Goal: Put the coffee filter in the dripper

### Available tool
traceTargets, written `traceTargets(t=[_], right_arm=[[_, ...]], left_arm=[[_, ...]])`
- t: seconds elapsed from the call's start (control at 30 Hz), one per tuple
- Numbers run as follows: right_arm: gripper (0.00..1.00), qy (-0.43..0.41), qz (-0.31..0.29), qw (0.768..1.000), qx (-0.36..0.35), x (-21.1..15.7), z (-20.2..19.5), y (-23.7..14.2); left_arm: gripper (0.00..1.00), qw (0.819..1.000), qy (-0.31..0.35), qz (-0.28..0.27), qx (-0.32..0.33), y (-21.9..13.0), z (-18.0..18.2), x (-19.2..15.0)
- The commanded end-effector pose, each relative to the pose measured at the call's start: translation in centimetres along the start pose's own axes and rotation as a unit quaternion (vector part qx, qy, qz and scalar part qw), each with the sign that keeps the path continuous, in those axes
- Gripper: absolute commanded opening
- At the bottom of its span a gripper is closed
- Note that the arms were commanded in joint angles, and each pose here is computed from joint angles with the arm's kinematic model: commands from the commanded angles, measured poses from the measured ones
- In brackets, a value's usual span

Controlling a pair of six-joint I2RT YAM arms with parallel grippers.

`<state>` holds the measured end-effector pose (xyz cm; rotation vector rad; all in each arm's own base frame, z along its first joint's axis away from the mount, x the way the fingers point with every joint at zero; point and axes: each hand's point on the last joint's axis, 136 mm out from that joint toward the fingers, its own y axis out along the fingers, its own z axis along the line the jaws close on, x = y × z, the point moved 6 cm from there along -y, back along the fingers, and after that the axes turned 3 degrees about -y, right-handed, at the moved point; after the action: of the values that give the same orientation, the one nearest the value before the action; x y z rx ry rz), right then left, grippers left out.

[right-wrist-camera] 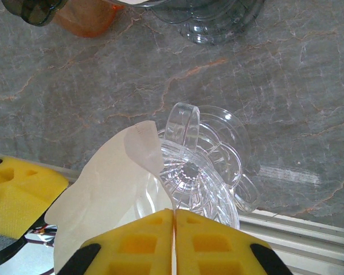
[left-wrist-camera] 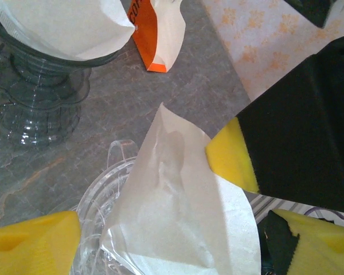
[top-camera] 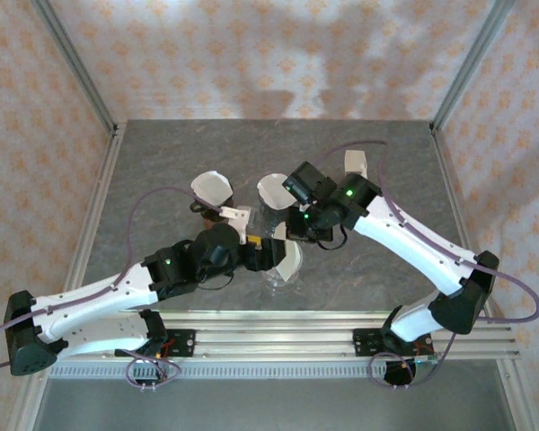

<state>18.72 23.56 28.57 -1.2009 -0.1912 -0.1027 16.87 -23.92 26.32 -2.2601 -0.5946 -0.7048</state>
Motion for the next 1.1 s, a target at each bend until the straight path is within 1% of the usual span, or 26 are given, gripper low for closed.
traceTargets(t=[0.0,0.03,0.07,0.17,0.2,0.27,0.33,0.37,0.43,0.57,0.63,0.7,0.87,0.97,1.07], right_arm=[[0.11,-0.011,-0.015,1.0,-0.008,0.1,-0.1,-0.8],[0.13,-0.012,-0.015,1.0,-0.008,0.1,0.0,-0.8],[0.16,-0.012,-0.015,1.0,-0.008,0.1,-0.1,-0.8],[0.26,-0.013,-0.023,1.0,-0.008,0.2,-0.1,-1.1],[0.3,-0.015,-0.028,0.999,-0.006,0.2,-0.2,-1.3],[0.34,-0.018,-0.039,0.999,-0.006,0.2,-0.3,-1.8],[0.38,-0.025,-0.053,0.998,0.007,0.1,-0.4,-2.3],[0.39,-0.028,-0.061,0.998,0.015,0.1,-0.4,-2.5],[0.4,-0.041,-0.074,0.996,0.034,-0.1,-0.4,-2.8],[0.41,-0.076,-0.137,0.985,0.075,-0.9,0.0,-3.3],[0.41,-0.089,-0.159,0.98,0.076,-1.4,0.2,-2.9],[0.42,-0.11,-0.19,0.972,0.087,-2.1,0.7,-3.6],[0.42,-0.144,-0.229,0.962,0.04,-3.0,1.8,-3.5],[0.42,-0.148,-0.227,0.963,0.0,-3.0,1.7,-2.7],[0.42,-0.147,-0.226,0.963,-0.016,-2.9,1.5,-2.3]], left_arm=[[0.79,1.0,0.004,0.001,0.004,-0.4,-0.1,0.4],[0.77,1.0,0.004,0.0,0.007,-0.6,0.0,0.4],[0.72,1.0,0.005,0.0,0.012,-0.7,0.1,0.3],[0.61,1.0,0.007,0.003,0.025,-0.8,0.6,0.2],[0.59,0.999,0.008,0.005,0.031,-0.8,0.8,0.0],[0.58,0.999,0.007,0.008,0.036,-0.8,1.1,-0.1],[0.6,0.999,0.002,0.004,0.034,-1.0,1.2,-0.2],[0.64,0.999,-0.001,0.003,0.033,-1.1,1.3,-0.2],[0.68,1.0,-0.005,-0.002,0.029,-1.2,1.4,-0.3],[0.73,1.0,-0.011,-0.005,0.02,-1.2,1.3,-0.2],[0.75,1.0,-0.014,-0.007,0.018,-1.3,1.3,-0.2],[0.77,1.0,-0.016,-0.014,0.021,-1.6,1.5,-0.1],[0.8,0.998,-0.016,-0.04,0.045,-3.0,2.7,0.1],[0.8,0.997,-0.014,-0.051,0.061,-3.9,3.5,0.1],[0.82,0.996,-0.018,-0.059,0.067,-4.5,4.4,-0.2]])
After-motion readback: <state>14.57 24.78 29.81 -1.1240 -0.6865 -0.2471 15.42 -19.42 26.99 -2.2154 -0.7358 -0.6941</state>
